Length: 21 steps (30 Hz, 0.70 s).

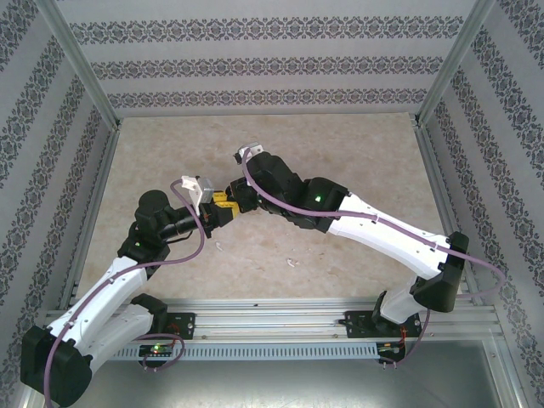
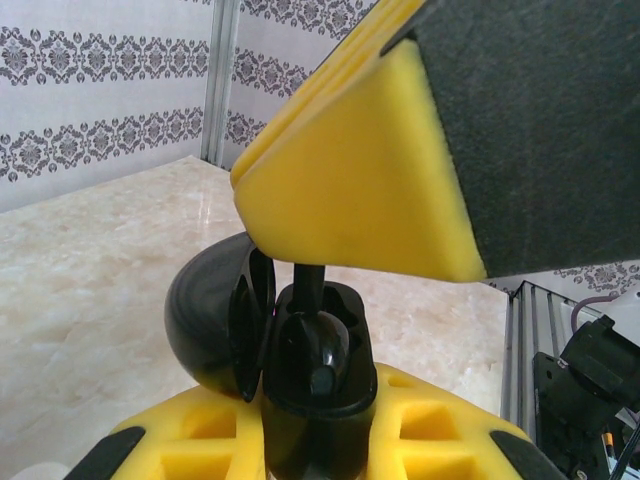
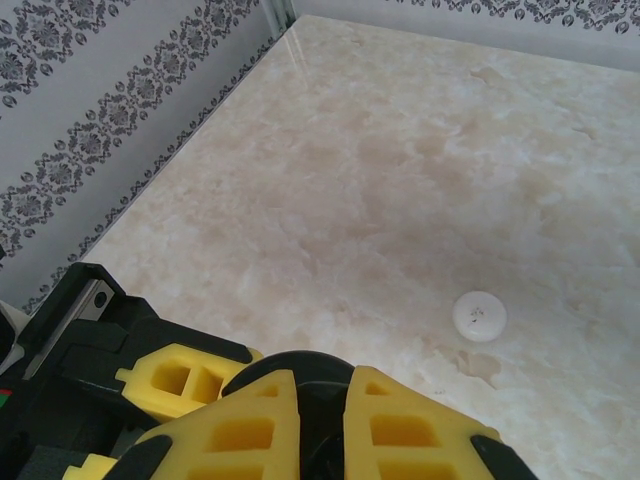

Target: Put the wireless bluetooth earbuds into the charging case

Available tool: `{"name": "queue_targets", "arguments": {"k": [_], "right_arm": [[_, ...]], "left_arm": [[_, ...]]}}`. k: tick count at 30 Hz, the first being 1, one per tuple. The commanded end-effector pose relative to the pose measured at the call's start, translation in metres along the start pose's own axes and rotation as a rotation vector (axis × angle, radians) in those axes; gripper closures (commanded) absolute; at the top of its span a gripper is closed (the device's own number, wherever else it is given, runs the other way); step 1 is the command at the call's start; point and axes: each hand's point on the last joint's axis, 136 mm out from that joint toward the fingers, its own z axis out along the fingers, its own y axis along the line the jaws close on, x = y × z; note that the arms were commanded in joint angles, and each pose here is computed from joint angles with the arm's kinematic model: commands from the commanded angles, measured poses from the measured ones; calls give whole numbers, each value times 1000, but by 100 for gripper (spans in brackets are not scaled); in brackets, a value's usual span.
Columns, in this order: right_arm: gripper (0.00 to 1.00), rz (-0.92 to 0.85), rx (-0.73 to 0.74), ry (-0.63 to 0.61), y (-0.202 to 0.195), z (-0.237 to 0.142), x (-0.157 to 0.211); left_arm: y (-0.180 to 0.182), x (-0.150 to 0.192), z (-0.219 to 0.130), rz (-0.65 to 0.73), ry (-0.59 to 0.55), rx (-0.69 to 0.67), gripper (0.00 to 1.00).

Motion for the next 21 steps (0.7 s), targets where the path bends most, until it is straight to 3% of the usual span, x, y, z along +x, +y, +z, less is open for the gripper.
{"name": "queue_targets", "arguments": {"k": [1,21], "right_arm": [[87,-24,22,42,-4,-5,14],[88,-14,22,71,-6,-7,21]], "left_arm": [[-10,-30,-3,68,-82,30,98],[-8,-31,-2,75,-80,27,98]]}}
